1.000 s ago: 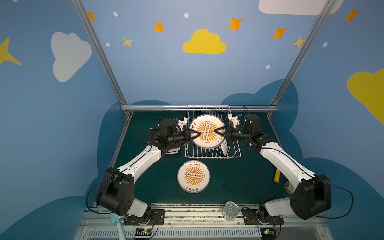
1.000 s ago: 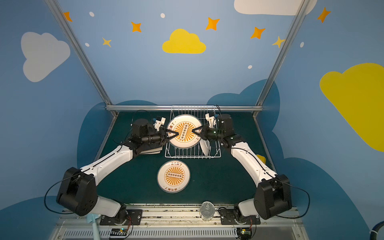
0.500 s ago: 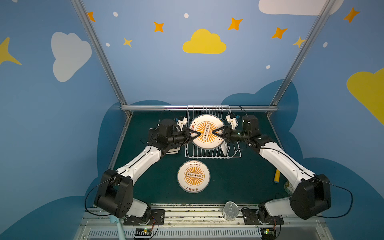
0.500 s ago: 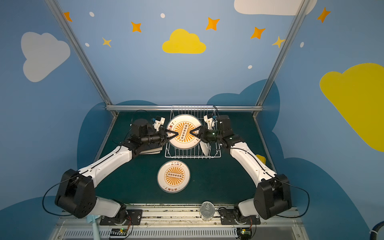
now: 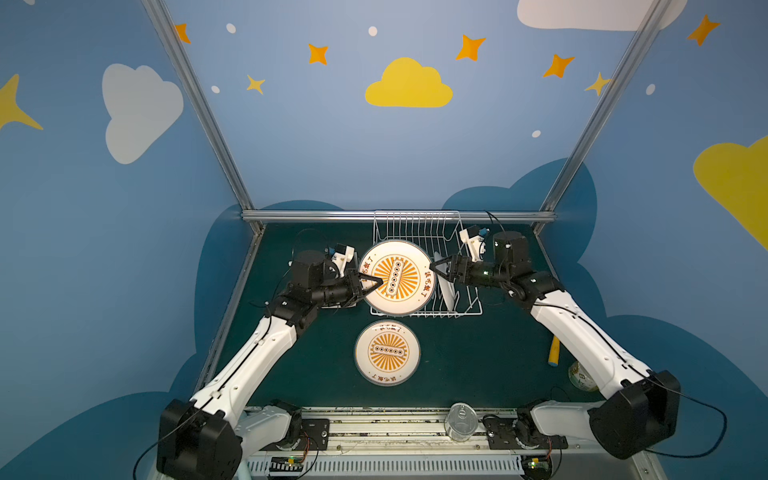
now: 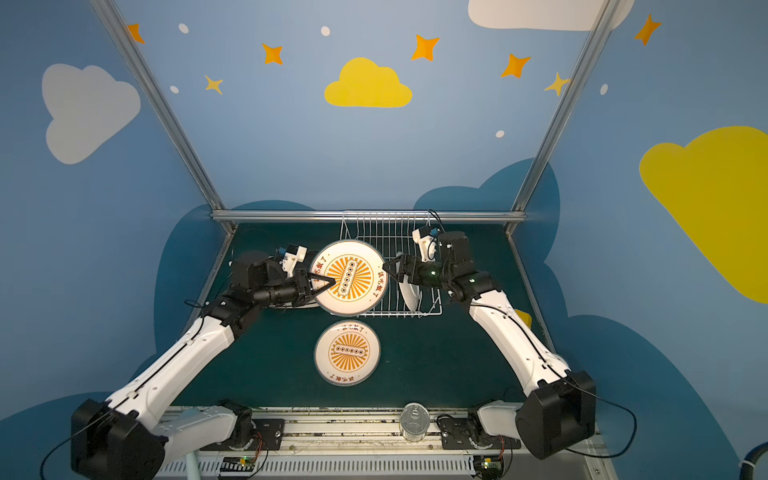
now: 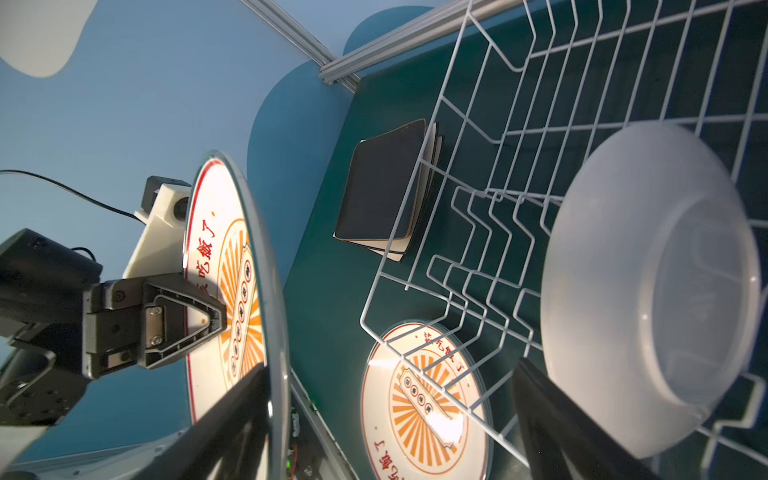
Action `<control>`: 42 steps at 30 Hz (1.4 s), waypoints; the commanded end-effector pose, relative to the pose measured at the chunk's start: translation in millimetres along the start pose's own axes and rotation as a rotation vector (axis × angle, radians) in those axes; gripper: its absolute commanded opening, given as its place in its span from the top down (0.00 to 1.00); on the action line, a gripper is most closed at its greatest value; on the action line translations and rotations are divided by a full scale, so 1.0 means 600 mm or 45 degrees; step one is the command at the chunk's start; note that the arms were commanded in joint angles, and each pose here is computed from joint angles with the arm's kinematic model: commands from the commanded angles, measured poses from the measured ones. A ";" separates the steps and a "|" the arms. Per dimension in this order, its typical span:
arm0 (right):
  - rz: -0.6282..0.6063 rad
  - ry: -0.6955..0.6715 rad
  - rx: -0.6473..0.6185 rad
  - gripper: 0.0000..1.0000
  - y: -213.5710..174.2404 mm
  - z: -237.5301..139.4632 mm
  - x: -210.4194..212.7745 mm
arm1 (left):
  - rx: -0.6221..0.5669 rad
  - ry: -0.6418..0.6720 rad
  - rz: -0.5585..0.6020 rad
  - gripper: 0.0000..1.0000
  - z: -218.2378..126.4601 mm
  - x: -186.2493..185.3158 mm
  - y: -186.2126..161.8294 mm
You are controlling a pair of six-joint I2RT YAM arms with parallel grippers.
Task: Unload the plates from the dish rack
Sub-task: 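Lower the plate onto the table stack with left gripper while right releases, then press the patterned plate flat onto the stack with the left gripper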
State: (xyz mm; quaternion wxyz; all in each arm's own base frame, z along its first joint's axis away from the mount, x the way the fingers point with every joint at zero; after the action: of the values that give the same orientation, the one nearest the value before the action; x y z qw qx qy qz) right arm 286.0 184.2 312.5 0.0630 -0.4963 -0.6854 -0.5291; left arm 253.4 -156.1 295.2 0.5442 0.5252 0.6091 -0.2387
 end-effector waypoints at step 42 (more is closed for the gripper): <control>-1.287 -0.059 0.215 0.11 -0.169 0.009 0.077 | 0.096 0.283 -0.386 0.97 -0.048 0.254 -0.209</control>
State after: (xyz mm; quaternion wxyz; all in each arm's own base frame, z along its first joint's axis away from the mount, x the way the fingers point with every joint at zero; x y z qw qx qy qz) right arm 188.9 221.3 279.5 -0.1580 -0.1193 -0.8721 -0.4475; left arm 143.6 -111.3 119.1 0.3771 0.4590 0.7545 -0.2791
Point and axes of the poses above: each gripper's point midway between its finger pads, its own z axis out along the fingers, its own x axis along the line the jaws close on, y = z × x, the point moved 7 cm from there along -z, back along the fingers, and after that the axes turned 3 degrees about -z, right-handed, at the moved point
